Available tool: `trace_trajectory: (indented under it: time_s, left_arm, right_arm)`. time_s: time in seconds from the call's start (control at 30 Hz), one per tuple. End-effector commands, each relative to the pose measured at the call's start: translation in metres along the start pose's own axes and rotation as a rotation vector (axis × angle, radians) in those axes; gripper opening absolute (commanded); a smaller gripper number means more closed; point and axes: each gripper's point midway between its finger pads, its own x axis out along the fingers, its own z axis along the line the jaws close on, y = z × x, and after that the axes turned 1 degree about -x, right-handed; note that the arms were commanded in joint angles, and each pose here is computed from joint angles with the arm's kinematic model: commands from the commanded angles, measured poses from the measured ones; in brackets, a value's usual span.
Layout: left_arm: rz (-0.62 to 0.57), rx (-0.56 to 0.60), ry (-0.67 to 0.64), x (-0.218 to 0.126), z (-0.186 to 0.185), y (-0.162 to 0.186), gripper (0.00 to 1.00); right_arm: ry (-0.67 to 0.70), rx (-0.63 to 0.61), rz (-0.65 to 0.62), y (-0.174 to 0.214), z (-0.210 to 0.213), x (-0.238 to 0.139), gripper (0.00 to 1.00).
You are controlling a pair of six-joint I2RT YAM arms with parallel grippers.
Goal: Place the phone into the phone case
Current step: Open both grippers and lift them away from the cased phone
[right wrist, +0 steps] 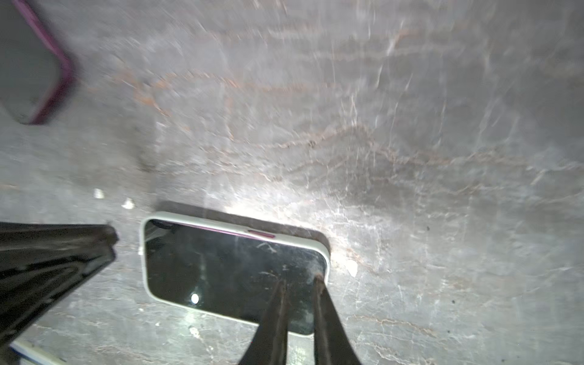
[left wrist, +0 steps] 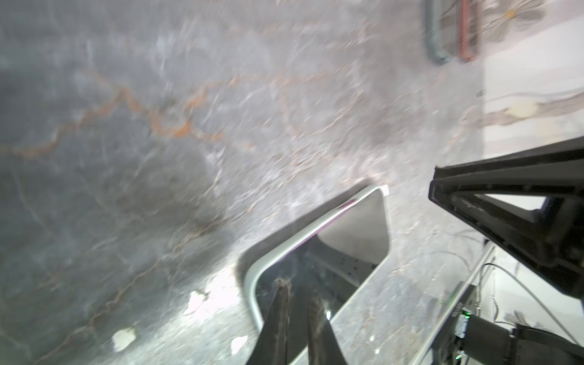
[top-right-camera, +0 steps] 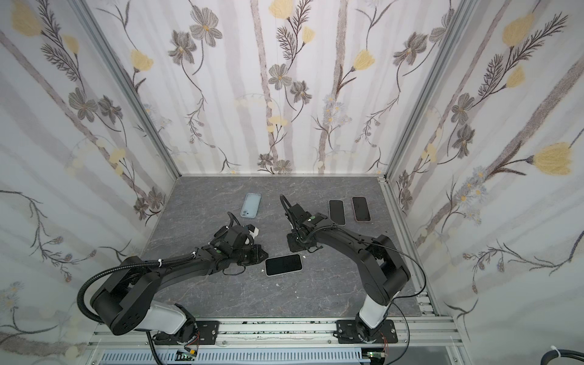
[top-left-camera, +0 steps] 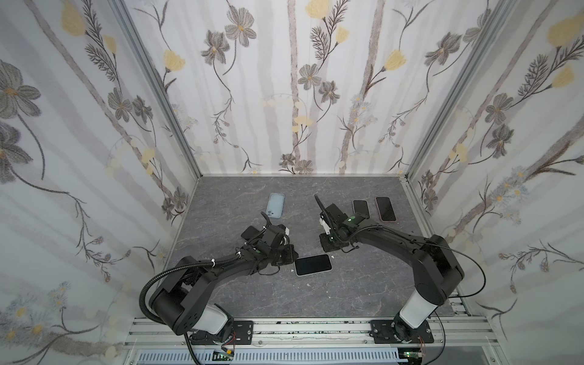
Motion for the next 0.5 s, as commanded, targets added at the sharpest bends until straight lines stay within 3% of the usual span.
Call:
trace_trajectory:
  time_s: [0.0,0.3,0.47]
  left_arm:
    - [-0.077,0.043,0.001,-0.011,-0.008,-0.018,0.13]
    - [-0.345,0.243,0.017,-0.068,-0.036,-0.062,0.19]
    - [-0.506,0.386,0.052,-0.103,-0.054,-0.077,0.22]
  right_arm:
    - [0.013,-0.103,-0.072,-0.016,0.001,-0.018,0.19]
    - [0.052,-0.386,-0.441,-0.073,0.011,-0.092,0.33]
    - [0.041,-0.509,-0.578,-0.088,0.024,-0.119,0.38]
